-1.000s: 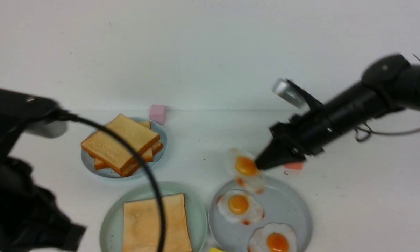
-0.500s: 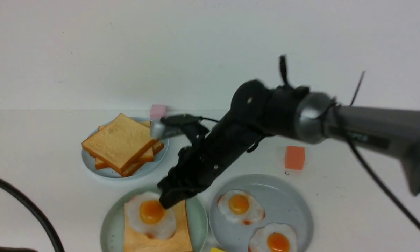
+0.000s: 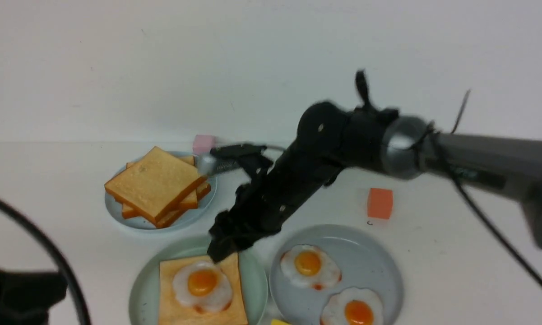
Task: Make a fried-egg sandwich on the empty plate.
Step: Use the left arm to grab a slice of bread
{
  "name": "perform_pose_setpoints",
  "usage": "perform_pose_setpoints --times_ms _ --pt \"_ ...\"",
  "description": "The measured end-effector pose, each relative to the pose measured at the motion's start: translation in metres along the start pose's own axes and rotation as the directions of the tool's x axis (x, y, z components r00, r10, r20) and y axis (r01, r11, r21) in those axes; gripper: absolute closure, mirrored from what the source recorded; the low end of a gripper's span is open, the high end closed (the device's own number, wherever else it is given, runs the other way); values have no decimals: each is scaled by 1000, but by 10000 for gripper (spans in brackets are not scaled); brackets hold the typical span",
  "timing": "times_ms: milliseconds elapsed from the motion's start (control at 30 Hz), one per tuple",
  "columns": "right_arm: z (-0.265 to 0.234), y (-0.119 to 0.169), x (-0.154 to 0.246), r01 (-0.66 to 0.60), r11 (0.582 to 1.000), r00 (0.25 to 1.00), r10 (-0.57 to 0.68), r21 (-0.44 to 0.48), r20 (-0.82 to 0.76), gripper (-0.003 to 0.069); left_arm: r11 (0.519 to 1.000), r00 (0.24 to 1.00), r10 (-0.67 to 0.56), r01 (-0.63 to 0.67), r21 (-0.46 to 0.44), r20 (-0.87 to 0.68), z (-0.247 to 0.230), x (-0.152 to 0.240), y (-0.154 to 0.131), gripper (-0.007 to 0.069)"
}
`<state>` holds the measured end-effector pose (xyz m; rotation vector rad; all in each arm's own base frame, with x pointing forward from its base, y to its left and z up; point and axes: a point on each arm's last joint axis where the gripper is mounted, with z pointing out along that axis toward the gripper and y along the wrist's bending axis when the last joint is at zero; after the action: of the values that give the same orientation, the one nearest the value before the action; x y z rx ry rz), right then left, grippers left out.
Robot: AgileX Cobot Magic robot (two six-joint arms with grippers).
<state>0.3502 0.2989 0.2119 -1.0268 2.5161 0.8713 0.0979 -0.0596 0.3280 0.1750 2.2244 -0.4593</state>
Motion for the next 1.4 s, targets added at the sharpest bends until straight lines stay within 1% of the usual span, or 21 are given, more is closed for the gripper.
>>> perform_pose_setpoints --times_ms 67,100,133,167,267,367,433,533,600,633,700,800,833,867,933,1000,1033,1167,1233,1400 --pt "-44 6 -12 -6 999 1000 6 42 8 176 997 999 -53 53 -55 7 17 -7 0 626" --pt "-63 10 -15 -7 997 1000 7 70 6 158 993 998 -71 71 -94 2 26 -10 0 627" --pt "-87 16 -18 0 993 1000 0 117 1 143 985 996 -92 92 -144 4 37 -16 1 627" --pt "-99 20 -19 2 991 1000 -2 134 2 137 981 994 -108 107 -164 2 42 -19 1 627" --pt "-148 37 -16 21 963 1000 -23 267 6 127 952 988 -149 154 -264 40 61 -43 10 627" --pt "-199 57 -8 -11 927 996 -21 375 82 125 915 972 -219 236 -327 89 71 -74 28 627" --pt "-225 71 2 -28 916 991 -27 400 132 125 895 957 -278 289 -340 81 77 -90 42 627" --pt "-247 90 21 -27 920 984 -44 391 171 123 874 926 -378 363 -323 18 91 -103 61 625" --pt "-255 105 40 -12 930 977 -67 368 202 124 858 888 -456 423 -292 -54 107 -107 78 624" --pt "-256 109 45 -5 934 975 -76 358 210 124 842 864 -499 465 -275 -67 112 -108 84 622" --pt "-255 120 64 28 945 967 -108 325 229 124 803 807 -580 542 -247 -111 131 -108 106 610" --pt "-249 126 88 52 956 966 -122 288 230 124 748 739 -657 617 -246 -146 157 -102 132 574" --pt "-247 126 94 53 958 967 -120 282 226 124 737 727 -670 629 -246 -149 164 -101 139 562" --pt "-243 125 102 47 961 969 -110 272 221 124 722 709 -688 647 -245 -155 175 -99 146 531" --pt "-235 122 113 35 965 975 -89 261 202 124 713 693 -699 655 -249 -178 193 -92 155 480" --pt "-230 119 120 27 967 981 -75 254 181 124 721 694 -692 651 -239 -196 208 -87 160 414" --pt "-226 118 123 22 968 983 -67 251 170 124 717 689 -696 656 -236 -202 216 -84 164 382" --pt "-223 116 125 17 968 985 -60 249 164 124 711 691 -702 667 -221 -172 237 -78 175 289" --pt "-223 116 124 17 969 983 -61 247 171 124 710 695 -702 670 -215 -153 246 -75 180 274" --pt "-223 117 124 19 969 983 -64 246 174 124 682 673 -730 708 -185 -118 268 -67 189 264"
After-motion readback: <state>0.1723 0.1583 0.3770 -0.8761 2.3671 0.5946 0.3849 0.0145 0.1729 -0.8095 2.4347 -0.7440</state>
